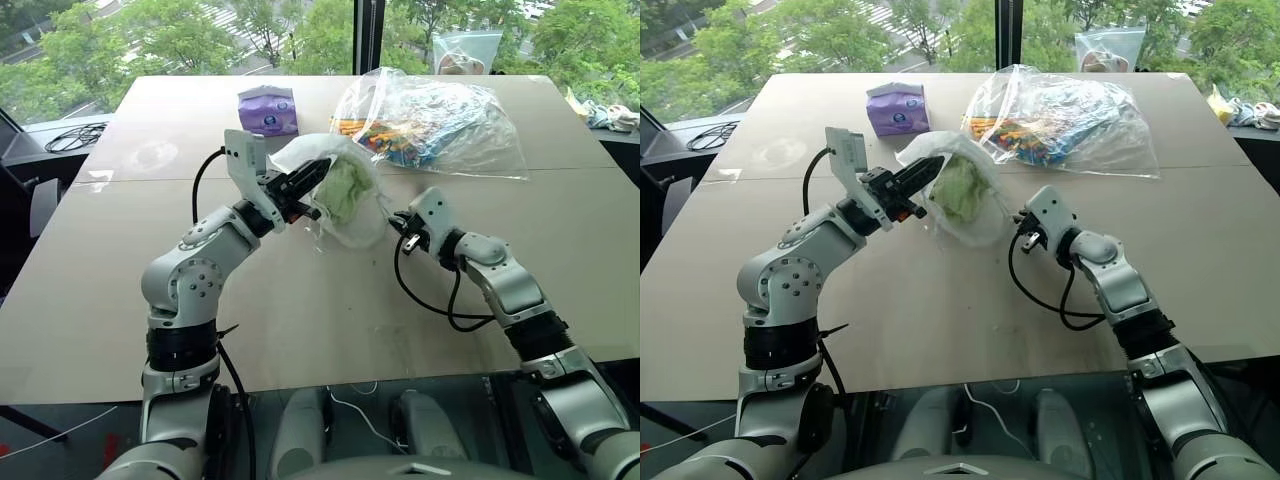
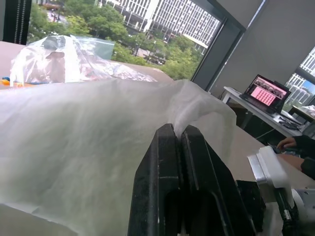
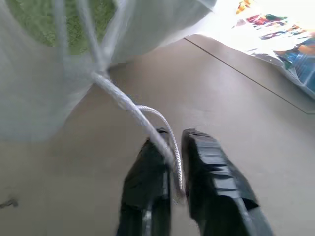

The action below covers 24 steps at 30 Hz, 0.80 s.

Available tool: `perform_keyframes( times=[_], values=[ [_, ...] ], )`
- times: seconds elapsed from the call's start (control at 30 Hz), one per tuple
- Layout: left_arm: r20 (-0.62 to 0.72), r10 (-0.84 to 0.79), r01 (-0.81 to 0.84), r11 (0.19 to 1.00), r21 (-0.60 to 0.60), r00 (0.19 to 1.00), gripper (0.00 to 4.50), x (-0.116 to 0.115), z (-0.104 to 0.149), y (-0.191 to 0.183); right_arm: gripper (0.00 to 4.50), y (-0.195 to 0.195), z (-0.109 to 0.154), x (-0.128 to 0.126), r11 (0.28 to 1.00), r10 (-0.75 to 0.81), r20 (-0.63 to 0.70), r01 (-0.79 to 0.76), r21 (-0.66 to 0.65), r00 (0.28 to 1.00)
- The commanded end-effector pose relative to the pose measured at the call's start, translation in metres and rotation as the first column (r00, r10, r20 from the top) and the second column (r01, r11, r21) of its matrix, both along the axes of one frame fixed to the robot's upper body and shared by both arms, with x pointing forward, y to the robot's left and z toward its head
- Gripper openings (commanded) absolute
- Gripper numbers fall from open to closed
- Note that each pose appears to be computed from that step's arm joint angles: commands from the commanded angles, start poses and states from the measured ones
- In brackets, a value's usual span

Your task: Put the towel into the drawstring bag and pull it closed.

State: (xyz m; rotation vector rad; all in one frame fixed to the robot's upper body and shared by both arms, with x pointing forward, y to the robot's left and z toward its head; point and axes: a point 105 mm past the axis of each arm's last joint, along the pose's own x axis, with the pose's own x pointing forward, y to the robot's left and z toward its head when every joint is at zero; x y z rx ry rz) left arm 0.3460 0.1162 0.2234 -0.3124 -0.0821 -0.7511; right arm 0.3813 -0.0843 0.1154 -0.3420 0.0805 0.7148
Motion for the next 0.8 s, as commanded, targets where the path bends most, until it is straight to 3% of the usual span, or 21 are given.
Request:
perform_keyframes(
  times=[0.03,0.2,0.33,0.5,0.67,0.8],
  values=[
    [0.009,0.013,-0.013,1.0,-0.012,1.0,0.0,0.001,0.005,0.001,0.1,-0.006,0.018,0.003,1.0,-0.013,0.055,0.012,0.023,0.998],
    [-0.018,0.021,-0.021,0.999,0.033,1.0,0.0,0.001,-0.007,0.001,0.1,-0.013,0.022,0.001,1.0,-0.017,0.062,0.016,0.012,0.998],
    [0.014,-0.007,0.007,1.0,-0.001,1.0,0.0,-0.004,-0.002,0.006,0.1,-0.019,0.029,0.001,0.999,-0.036,0.076,0.035,0.014,0.996],
    [0.015,0.079,-0.08,0.991,0.108,0.997,2.17,-0.002,-0.008,0.03,0.0,-0.017,0.032,0.003,0.998,-0.057,0.077,0.054,0.033,0.995],
    [0.08,0.028,-0.037,0.993,0.116,0.996,2.17,-0.026,0.012,0.058,0.0,-0.015,0.03,0.004,0.997,-0.067,0.072,0.065,0.035,0.995],
    [0.025,0.068,-0.072,0.969,0.235,0.997,2.17,-0.034,-0.006,0.08,0.0,-0.017,0.029,0.005,0.997,-0.074,0.07,0.072,0.035,0.995]
  ],
)
